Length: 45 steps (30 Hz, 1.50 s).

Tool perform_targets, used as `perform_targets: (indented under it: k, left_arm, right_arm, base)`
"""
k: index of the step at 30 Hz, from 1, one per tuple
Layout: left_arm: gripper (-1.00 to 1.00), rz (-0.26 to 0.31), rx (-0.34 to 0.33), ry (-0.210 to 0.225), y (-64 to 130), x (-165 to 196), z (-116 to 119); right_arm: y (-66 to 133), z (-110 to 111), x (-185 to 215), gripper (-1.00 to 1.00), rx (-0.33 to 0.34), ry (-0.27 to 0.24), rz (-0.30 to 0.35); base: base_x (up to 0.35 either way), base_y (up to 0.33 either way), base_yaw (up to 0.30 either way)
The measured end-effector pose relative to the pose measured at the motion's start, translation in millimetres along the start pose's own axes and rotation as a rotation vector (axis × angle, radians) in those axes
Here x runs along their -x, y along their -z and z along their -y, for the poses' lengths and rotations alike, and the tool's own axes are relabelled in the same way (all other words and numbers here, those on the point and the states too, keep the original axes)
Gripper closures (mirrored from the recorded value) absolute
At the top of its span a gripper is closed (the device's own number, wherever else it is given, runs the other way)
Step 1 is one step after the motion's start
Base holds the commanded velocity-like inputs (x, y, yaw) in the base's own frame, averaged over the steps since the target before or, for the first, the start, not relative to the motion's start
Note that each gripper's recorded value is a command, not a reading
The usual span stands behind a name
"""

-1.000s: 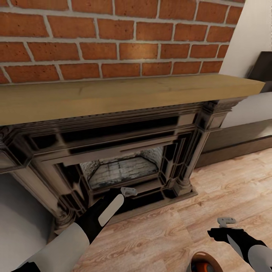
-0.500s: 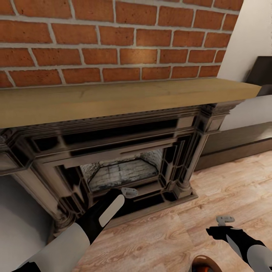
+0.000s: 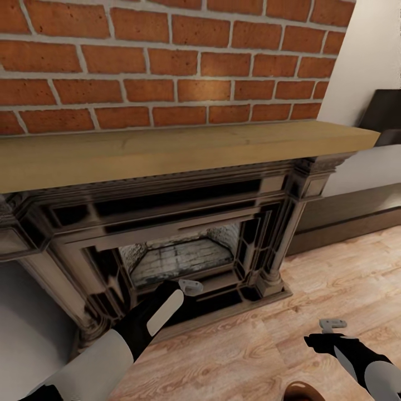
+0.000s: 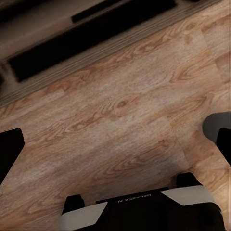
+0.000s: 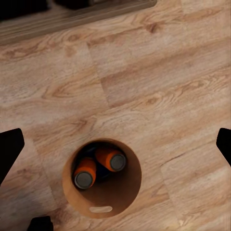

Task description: Put the three can of soda from the living room inside the tash can in the kitchen.

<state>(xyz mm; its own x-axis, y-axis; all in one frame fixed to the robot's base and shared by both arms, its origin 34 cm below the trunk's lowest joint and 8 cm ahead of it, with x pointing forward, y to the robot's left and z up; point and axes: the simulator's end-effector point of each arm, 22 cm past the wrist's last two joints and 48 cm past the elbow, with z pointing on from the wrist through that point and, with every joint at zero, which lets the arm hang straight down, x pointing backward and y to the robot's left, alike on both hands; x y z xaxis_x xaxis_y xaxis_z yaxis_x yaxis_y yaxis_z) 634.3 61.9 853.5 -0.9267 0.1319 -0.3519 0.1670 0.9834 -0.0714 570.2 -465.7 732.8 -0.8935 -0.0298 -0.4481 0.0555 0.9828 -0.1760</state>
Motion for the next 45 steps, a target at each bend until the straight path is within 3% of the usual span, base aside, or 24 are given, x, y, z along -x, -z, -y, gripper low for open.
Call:
perform_targets:
  k: [6, 14, 21, 26, 32, 45]
  left_arm:
    - [-1.0, -0.024, 0.011, 0.012, -7.5, -12.0, -6.8]
    - [-1.0, -0.11, 0.089, 0.095, -44.2, -65.4, -48.7]
    - [-1.0, -0.121, 0.093, 0.175, -69.9, -105.8, -78.1]
    - [-1.0, -0.11, 0.092, 0.189, -79.8, -130.4, -89.2]
    - [-1.0, -0.12, 0.087, 0.205, -88.3, -175.5, -91.1]
    - [-1.0, -0.133, 0.116, 0.224, -90.6, -238.4, -104.3]
  right_arm:
    - [2.2, 0.7, -12.1, -1.0, -0.002, -0.007, -0.012]
    - [5.3, 0.5, -52.2, -1.0, -0.003, -0.074, -0.052]
    - [10.2, 1.1, -96.4, -1.0, -0.006, -0.091, -0.101]
    - [14.8, 0.4, -131.0, -1.0, -0.007, -0.114, -0.138]
    - [20.9, 4.0, -166.0, -1.0, -0.035, -0.169, -0.123]
    - [37.6, 3.9, -231.8, -1.0, -0.057, -0.17, -0.181]
  base:
    - [0.0, 0.0, 0.0]
    - [0.0, 0.0, 0.0]
    - [0.0, 0.0, 0.0]
    - [0.0, 0.0, 0.0]
    - [0.0, 0.0, 0.0]
    - [0.0, 0.0, 0.0]
